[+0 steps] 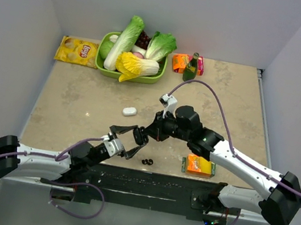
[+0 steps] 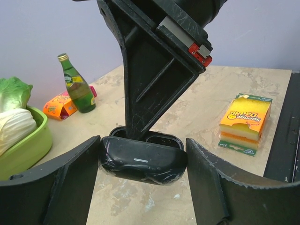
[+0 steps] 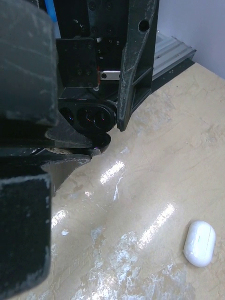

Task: Insert the wireless bluetooth earbuds into the charging case
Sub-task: Adjust the charging case.

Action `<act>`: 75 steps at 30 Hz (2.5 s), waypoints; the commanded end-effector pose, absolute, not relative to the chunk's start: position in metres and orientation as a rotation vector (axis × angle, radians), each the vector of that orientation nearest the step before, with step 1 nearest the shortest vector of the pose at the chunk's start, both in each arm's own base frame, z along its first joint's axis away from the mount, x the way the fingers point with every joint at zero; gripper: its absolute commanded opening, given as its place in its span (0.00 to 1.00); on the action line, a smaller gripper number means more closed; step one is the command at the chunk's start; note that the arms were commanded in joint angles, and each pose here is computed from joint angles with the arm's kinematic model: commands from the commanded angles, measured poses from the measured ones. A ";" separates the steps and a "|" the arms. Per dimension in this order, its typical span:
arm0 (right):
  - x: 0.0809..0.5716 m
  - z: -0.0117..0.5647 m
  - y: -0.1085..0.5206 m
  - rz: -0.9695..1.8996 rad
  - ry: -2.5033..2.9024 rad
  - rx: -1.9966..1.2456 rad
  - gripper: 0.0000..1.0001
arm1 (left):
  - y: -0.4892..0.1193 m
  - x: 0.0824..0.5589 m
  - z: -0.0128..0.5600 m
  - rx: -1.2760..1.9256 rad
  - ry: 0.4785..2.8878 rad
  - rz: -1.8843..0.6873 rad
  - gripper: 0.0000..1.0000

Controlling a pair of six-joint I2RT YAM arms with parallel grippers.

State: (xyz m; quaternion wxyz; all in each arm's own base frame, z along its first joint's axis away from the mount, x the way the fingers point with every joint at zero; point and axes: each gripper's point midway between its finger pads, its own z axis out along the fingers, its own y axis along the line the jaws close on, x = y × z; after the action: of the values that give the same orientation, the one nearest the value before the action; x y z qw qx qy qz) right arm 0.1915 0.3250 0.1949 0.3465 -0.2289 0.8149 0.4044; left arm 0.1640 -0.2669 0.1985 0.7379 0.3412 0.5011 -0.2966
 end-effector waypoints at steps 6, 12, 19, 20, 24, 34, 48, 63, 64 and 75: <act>0.201 0.227 0.310 0.922 1.988 -0.677 0.00 | -0.272 0.178 0.213 0.640 1.171 -0.668 0.46; 0.198 0.234 0.298 0.852 1.960 -0.747 0.00 | -0.265 0.185 0.213 0.582 1.200 -0.643 1.00; 0.204 0.252 0.279 0.719 1.891 -0.783 0.00 | -0.266 0.183 0.216 0.562 1.222 -0.682 1.00; 0.211 0.252 0.269 0.634 1.900 -0.757 0.00 | -0.270 0.181 0.212 0.579 1.244 -0.698 1.00; 0.214 0.269 0.257 0.476 1.857 -0.744 0.00 | -0.282 0.166 0.213 0.606 1.289 -0.835 1.00; 0.220 0.280 0.240 0.229 1.840 -0.703 0.00 | -0.288 0.154 0.237 0.514 1.296 -1.008 1.00; 0.209 0.287 0.239 0.022 1.771 -0.755 0.00 | -0.328 0.156 0.259 0.738 1.324 -1.069 1.00; 0.198 0.285 0.247 0.020 1.733 -0.828 0.00 | -0.340 0.160 0.264 0.863 1.299 -1.168 0.90; 0.198 0.285 0.247 0.014 1.733 -0.830 0.00 | -0.341 0.161 0.267 0.866 1.298 -1.170 0.90; 0.195 0.281 0.250 -0.021 1.724 -0.846 0.00 | -0.350 0.165 0.258 0.923 1.333 -1.182 0.75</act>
State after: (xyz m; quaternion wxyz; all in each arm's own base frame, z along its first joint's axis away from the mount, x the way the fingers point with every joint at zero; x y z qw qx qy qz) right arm 0.1930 0.2489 0.2657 0.5550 -0.3763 0.7419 -0.0039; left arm 0.1629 -0.3451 0.2435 0.5348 0.3797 0.5761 -0.4878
